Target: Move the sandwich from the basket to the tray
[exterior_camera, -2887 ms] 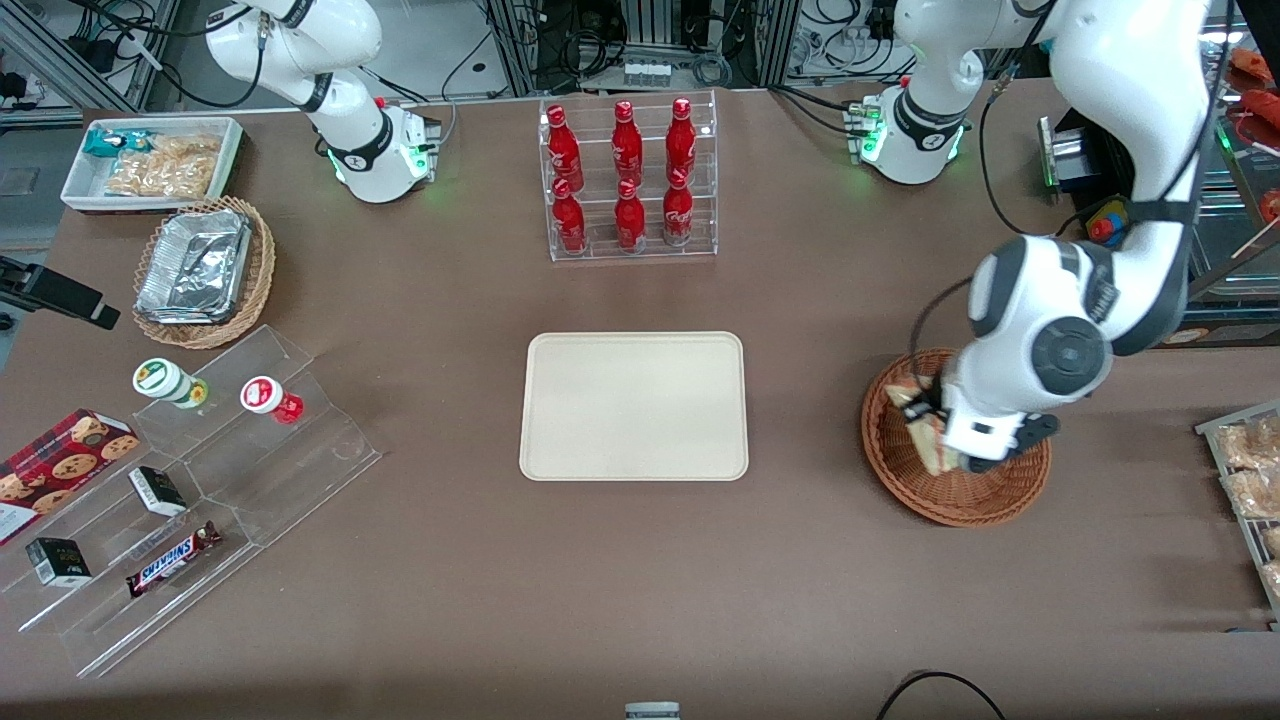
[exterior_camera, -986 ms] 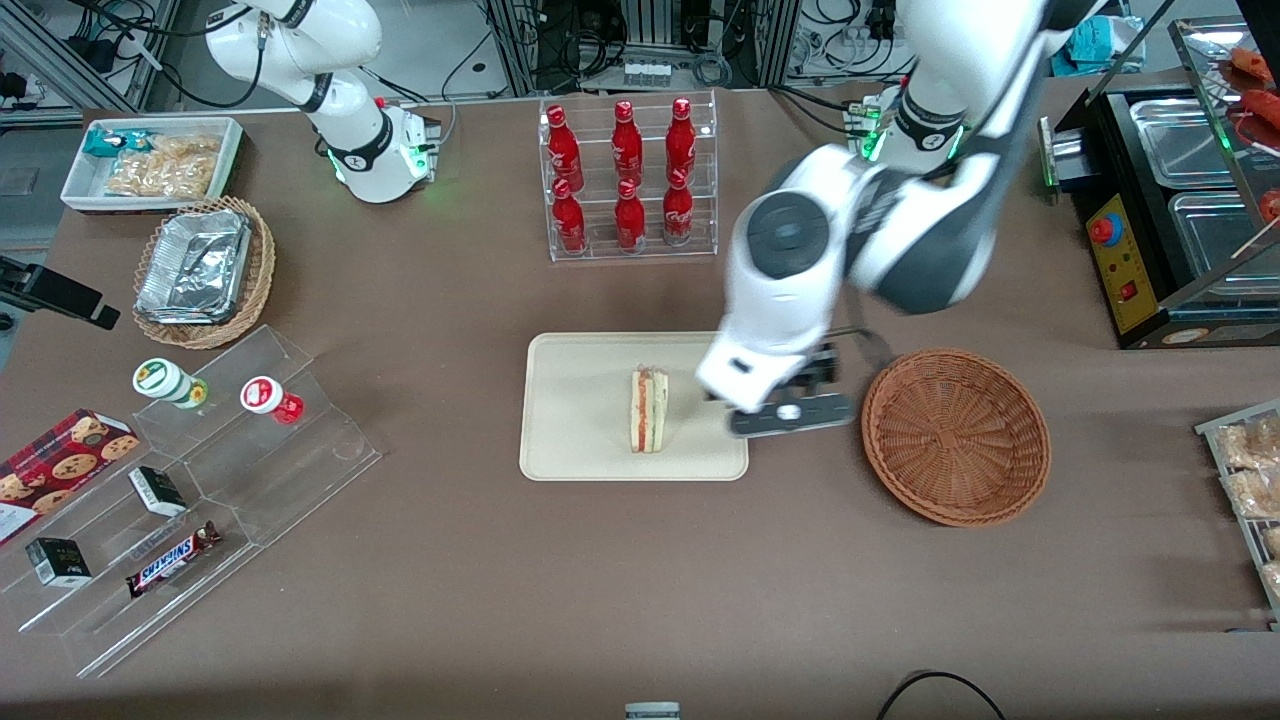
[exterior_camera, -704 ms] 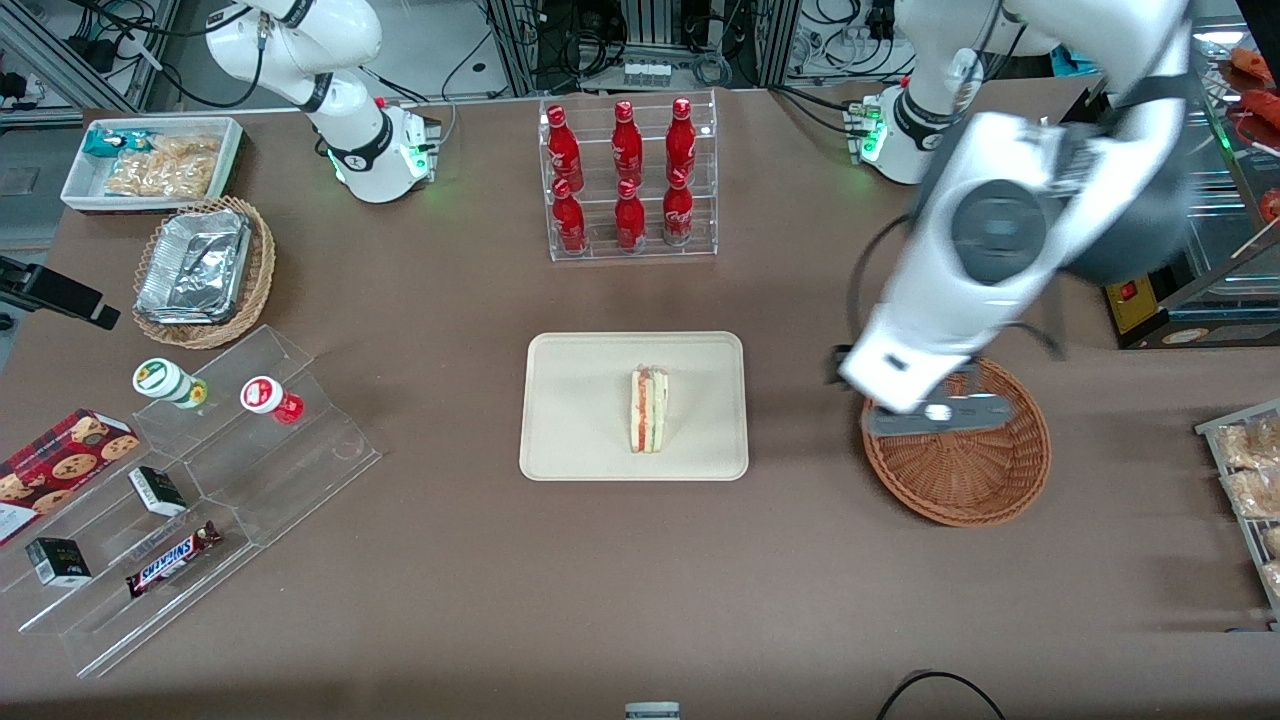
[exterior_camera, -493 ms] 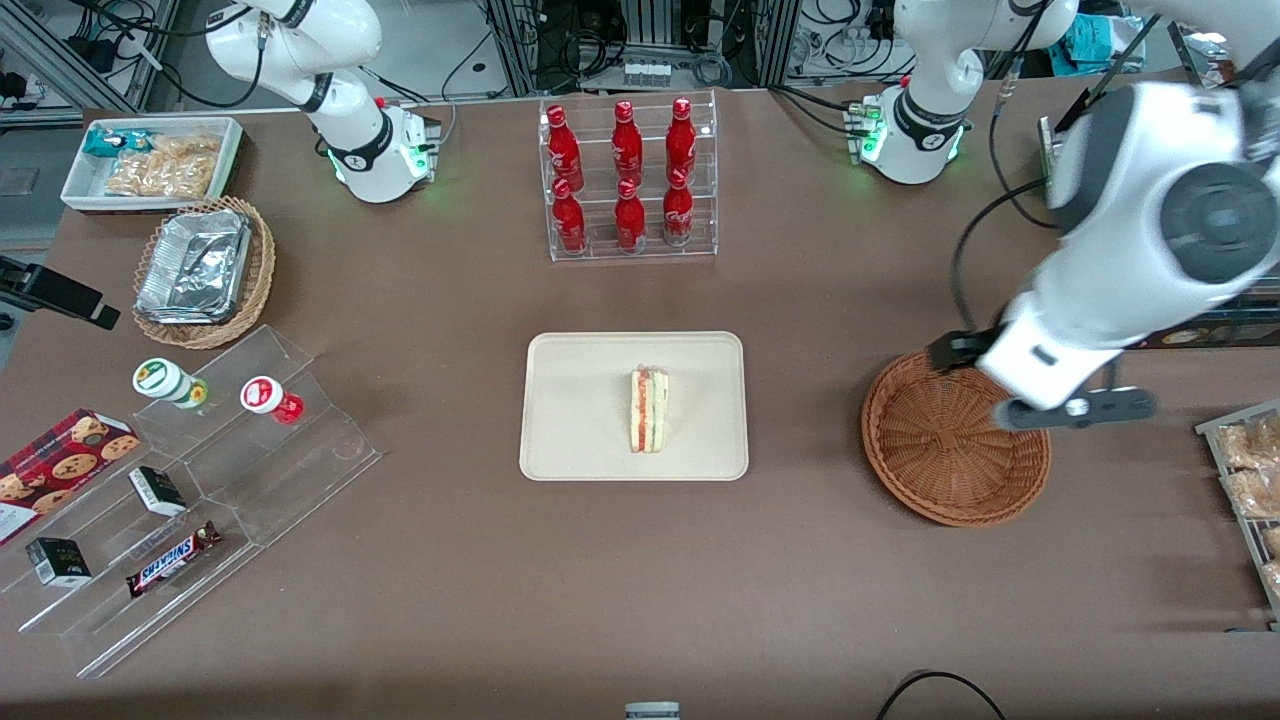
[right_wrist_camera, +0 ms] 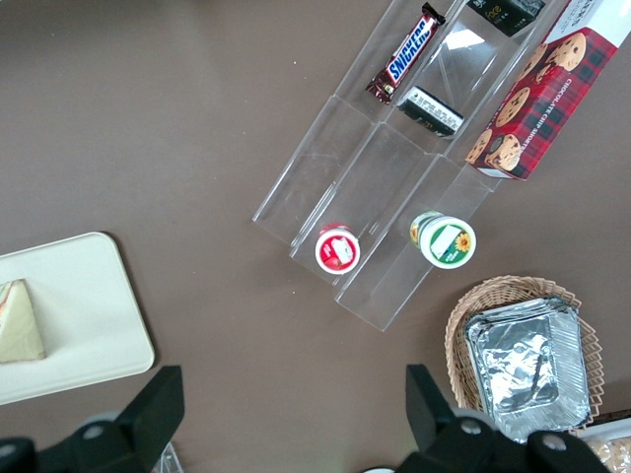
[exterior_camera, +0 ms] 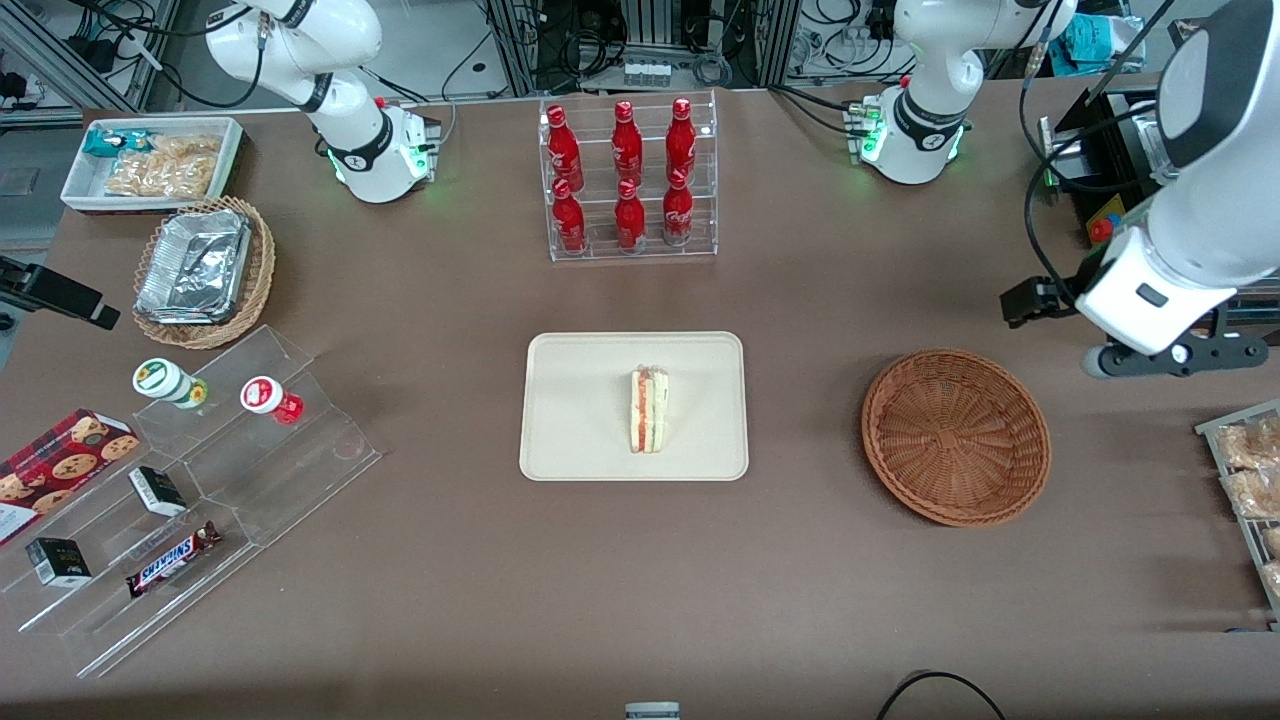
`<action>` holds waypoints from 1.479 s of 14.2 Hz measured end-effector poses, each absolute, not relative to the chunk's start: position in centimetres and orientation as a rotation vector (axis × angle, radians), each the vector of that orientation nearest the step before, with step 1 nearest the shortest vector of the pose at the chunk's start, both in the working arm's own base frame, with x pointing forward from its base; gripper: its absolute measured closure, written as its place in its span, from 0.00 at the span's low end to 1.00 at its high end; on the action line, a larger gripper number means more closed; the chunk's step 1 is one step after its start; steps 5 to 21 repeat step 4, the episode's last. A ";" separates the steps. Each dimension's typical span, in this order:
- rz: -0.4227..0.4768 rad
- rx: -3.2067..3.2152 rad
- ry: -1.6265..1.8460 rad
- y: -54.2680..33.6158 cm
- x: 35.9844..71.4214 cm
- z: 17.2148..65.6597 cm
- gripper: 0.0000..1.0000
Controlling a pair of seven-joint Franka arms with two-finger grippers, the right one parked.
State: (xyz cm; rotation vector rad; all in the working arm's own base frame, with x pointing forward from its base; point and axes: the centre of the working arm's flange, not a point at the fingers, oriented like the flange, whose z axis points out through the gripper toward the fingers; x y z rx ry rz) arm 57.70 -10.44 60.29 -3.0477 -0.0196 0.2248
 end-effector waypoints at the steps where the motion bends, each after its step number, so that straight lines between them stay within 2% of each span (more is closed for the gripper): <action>1: 0.227 -3.045 0.004 -11.2 56.9 60.8 0.00; 4: 0.220 -3.032 0.047 -12.6 54.1 62.0 0.00; 21: 0.220 -3.032 0.047 -12.6 54.1 62.0 0.00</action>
